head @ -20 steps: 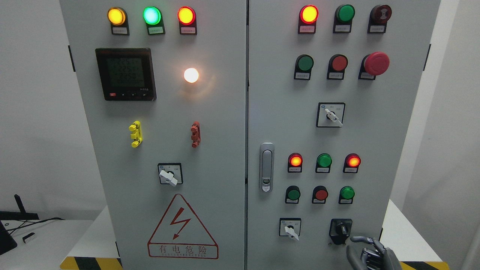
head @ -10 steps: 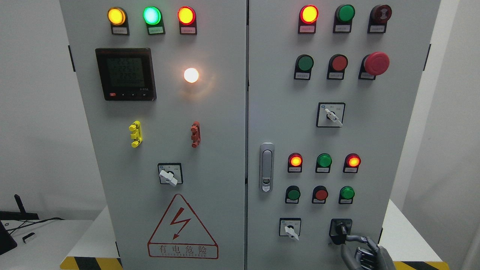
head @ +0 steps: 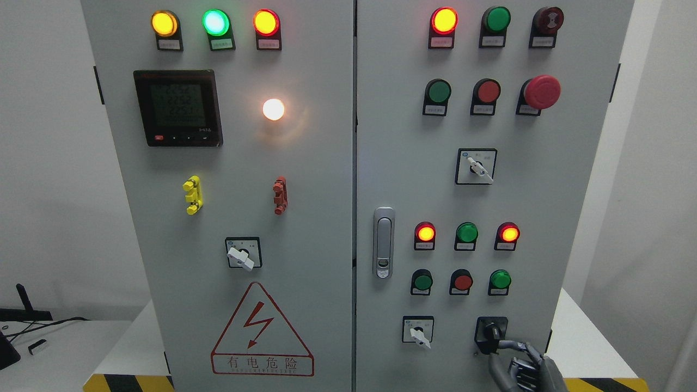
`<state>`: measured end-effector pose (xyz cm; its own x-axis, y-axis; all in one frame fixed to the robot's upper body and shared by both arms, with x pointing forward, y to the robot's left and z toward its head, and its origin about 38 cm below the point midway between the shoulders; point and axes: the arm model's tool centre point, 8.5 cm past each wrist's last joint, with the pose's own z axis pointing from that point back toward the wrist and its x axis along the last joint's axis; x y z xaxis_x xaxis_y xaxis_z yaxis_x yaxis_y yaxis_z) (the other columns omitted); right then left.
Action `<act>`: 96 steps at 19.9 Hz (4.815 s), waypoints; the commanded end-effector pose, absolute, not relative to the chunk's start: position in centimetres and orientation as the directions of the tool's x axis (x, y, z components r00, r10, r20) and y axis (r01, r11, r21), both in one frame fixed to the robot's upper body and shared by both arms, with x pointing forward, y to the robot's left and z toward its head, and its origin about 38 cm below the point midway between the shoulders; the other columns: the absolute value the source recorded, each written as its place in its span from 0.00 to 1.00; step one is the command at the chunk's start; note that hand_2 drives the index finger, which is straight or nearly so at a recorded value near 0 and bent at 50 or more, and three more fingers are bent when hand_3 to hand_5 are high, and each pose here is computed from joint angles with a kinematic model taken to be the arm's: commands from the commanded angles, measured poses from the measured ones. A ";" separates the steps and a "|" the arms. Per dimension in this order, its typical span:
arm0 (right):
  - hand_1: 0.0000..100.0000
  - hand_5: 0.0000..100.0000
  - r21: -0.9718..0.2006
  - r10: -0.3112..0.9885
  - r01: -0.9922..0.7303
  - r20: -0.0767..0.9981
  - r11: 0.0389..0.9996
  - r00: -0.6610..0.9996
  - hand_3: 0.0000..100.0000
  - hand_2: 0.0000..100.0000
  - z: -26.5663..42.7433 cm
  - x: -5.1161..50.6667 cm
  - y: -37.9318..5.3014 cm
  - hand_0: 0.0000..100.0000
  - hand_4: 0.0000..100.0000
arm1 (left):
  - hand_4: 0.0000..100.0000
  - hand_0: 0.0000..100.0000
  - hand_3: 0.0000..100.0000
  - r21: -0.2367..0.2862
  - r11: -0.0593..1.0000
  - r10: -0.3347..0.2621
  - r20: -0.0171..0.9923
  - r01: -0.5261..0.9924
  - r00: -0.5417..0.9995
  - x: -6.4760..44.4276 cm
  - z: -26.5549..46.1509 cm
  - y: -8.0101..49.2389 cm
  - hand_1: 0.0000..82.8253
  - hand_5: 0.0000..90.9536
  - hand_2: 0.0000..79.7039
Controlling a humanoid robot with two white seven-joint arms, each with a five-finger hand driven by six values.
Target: Trip black knob to open circuit
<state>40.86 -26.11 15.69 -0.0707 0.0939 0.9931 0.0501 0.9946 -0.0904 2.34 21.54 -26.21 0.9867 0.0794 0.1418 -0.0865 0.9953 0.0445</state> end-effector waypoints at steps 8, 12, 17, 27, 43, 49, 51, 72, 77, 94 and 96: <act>0.80 0.92 -0.090 0.091 0.020 0.993 0.996 -0.072 1.00 0.41 15.6 40.9 -24.7 0.51 1.00 | 0.00 0.12 0.00 0.045 0.997 0.049 0.142 -0.056 0.989 2.4 -26.2 21.5 0.47 0.00 0.00; 0.80 0.92 -0.071 0.072 0.015 0.994 0.997 -0.086 1.00 0.41 16.1 41.3 -24.0 0.51 1.00 | 0.00 0.12 0.00 0.045 0.997 0.049 0.142 -0.056 0.989 2.4 -26.2 21.5 0.47 0.00 0.00; 0.80 0.92 -0.071 0.072 0.012 0.994 0.997 -0.079 1.00 0.41 16.2 41.4 -23.8 0.51 1.00 | 0.00 0.12 0.00 0.045 0.997 0.049 0.142 -0.056 0.989 2.4 -26.2 21.5 0.47 0.00 0.00; 0.80 0.92 -0.068 0.068 0.000 0.995 0.998 -0.078 1.00 0.41 16.1 41.3 -23.3 0.52 1.00 | 0.00 0.12 0.00 0.045 0.997 0.049 0.142 -0.056 0.989 2.4 -26.2 21.5 0.47 0.00 0.00; 0.80 0.92 -0.071 0.071 0.003 0.995 0.997 -0.068 1.00 0.41 15.7 41.2 -23.5 0.52 1.00 | 0.00 0.12 0.00 0.045 0.997 0.049 0.142 -0.056 0.989 2.4 -26.2 21.5 0.47 0.00 0.00; 0.80 0.92 -0.076 0.077 0.015 0.995 0.997 -0.058 1.00 0.41 15.3 41.2 -24.0 0.52 1.00 | 0.00 0.12 0.00 0.045 0.997 0.049 0.142 -0.056 0.989 2.4 -26.2 21.5 0.47 0.00 0.00; 0.80 0.92 -0.078 0.079 0.021 0.995 0.997 -0.052 1.00 0.41 15.2 41.2 -24.3 0.52 1.00 | 0.00 0.12 0.00 0.045 0.997 0.049 0.142 -0.056 0.989 2.4 -26.2 21.5 0.47 0.00 0.00; 0.81 0.91 -0.080 0.084 0.082 0.995 0.993 -0.046 1.00 0.42 15.0 41.2 -27.3 0.53 1.00 | 0.00 0.12 0.00 0.045 0.997 0.049 0.142 -0.056 0.989 2.4 -26.2 21.5 0.47 0.00 0.00; 0.81 0.91 -0.080 0.084 0.086 0.996 0.993 -0.034 1.00 0.42 14.5 40.8 -27.6 0.53 1.00 | 0.00 0.12 0.00 0.045 0.997 0.049 0.142 -0.056 0.989 2.4 -26.2 21.5 0.47 0.00 0.00; 0.06 0.44 0.017 -0.015 0.021 0.997 1.000 -0.078 0.54 0.36 15.7 31.5 -32.5 0.03 0.50 | 0.00 0.12 0.00 0.045 0.997 0.049 0.142 -0.056 0.989 2.4 -26.2 21.5 0.47 0.00 0.00; 0.04 0.42 0.016 -0.015 0.004 0.997 1.000 -0.078 0.52 0.33 15.8 30.4 -33.0 0.01 0.48 | 0.00 0.12 0.00 0.045 0.997 0.049 0.142 -0.056 0.989 2.4 -26.2 21.5 0.47 0.00 0.00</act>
<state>34.14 -29.96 12.67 0.0007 -0.0201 0.9998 -0.0206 0.9996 0.0201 2.34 21.54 -26.21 0.9867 0.0794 0.1418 -0.0865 0.9953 0.0447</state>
